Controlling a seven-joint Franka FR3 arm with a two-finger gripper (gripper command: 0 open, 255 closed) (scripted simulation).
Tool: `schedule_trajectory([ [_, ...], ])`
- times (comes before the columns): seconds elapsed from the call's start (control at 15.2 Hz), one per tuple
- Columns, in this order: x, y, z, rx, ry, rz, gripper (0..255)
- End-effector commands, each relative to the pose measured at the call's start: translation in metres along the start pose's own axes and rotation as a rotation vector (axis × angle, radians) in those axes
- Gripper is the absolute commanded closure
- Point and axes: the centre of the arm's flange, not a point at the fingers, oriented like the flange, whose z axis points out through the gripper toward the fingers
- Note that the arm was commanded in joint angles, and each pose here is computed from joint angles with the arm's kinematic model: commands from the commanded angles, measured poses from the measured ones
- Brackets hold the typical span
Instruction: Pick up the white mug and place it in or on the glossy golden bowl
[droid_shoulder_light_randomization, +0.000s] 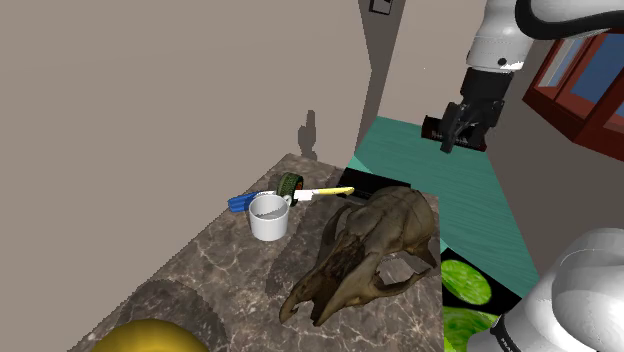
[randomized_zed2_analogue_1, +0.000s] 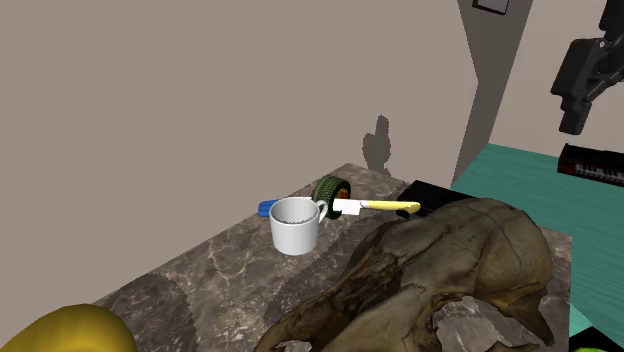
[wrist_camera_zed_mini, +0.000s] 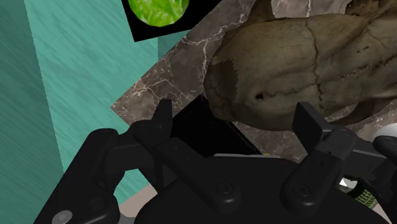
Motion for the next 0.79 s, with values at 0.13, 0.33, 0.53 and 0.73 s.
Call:
schedule_trajectory([
  [0.13, 0.009, -0.023, 0.010, -0.001, 0.005, 0.002, 0],
  [0.33, 0.022, -0.057, 0.024, -0.003, 0.013, 0.006, 0],
  [0.53, 0.035, -0.091, 0.039, -0.004, 0.021, 0.009, 0],
  [0.73, 0.049, -0.125, 0.054, -0.006, 0.029, 0.012, 0],
])
